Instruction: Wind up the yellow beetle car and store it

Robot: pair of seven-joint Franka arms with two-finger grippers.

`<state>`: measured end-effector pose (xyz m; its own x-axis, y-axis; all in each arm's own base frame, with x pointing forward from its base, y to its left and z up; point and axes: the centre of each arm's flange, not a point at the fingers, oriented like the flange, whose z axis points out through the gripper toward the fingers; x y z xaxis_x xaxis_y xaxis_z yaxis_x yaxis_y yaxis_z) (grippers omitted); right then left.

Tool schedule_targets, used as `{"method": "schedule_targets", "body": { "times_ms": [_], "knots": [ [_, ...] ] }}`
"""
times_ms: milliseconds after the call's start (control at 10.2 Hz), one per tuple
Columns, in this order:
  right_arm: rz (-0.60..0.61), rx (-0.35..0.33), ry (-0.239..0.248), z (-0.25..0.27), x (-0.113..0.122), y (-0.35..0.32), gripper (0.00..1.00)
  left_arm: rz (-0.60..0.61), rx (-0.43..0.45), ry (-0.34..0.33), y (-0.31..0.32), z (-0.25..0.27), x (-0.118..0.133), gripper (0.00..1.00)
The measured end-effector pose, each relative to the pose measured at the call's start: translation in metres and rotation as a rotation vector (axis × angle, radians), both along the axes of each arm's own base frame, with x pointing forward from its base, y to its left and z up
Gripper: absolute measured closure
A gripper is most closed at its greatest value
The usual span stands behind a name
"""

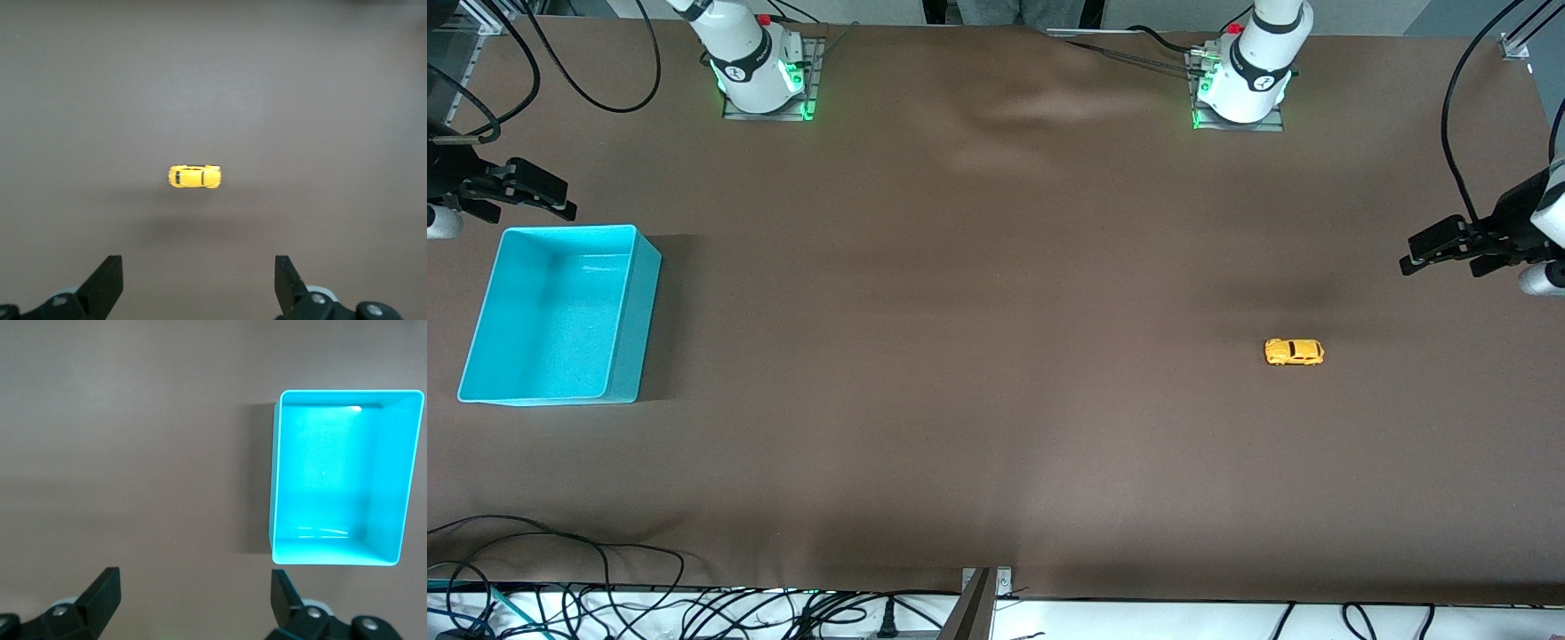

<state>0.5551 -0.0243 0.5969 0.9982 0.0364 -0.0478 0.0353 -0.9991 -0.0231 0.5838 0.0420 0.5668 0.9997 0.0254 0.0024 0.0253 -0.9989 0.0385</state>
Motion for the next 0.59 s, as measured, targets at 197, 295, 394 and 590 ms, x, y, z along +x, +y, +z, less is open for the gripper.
{"method": "schedule_targets", "body": {
  "times_ms": [197, 295, 394, 590],
  "knots": [
    [0.000, 0.000, 0.000, 0.000, 0.000, 0.000, 0.00, -0.022, 0.045, 0.009, -0.004, -0.003, 0.000, 0.00],
    [0.000, 0.000, 0.000, 0.000, 0.000, 0.000, 0.00, -0.021, 0.047, 0.019, -0.005, -0.006, -0.001, 0.00],
    [0.000, 0.000, 0.000, 0.000, 0.000, 0.000, 0.00, -0.001, 0.046, 0.045, -0.005, -0.011, -0.003, 0.00],
    [0.000, 0.000, 0.000, 0.000, 0.000, 0.000, 0.00, 0.061, 0.045, 0.087, -0.002, -0.019, -0.007, 0.00]
  ]
}}
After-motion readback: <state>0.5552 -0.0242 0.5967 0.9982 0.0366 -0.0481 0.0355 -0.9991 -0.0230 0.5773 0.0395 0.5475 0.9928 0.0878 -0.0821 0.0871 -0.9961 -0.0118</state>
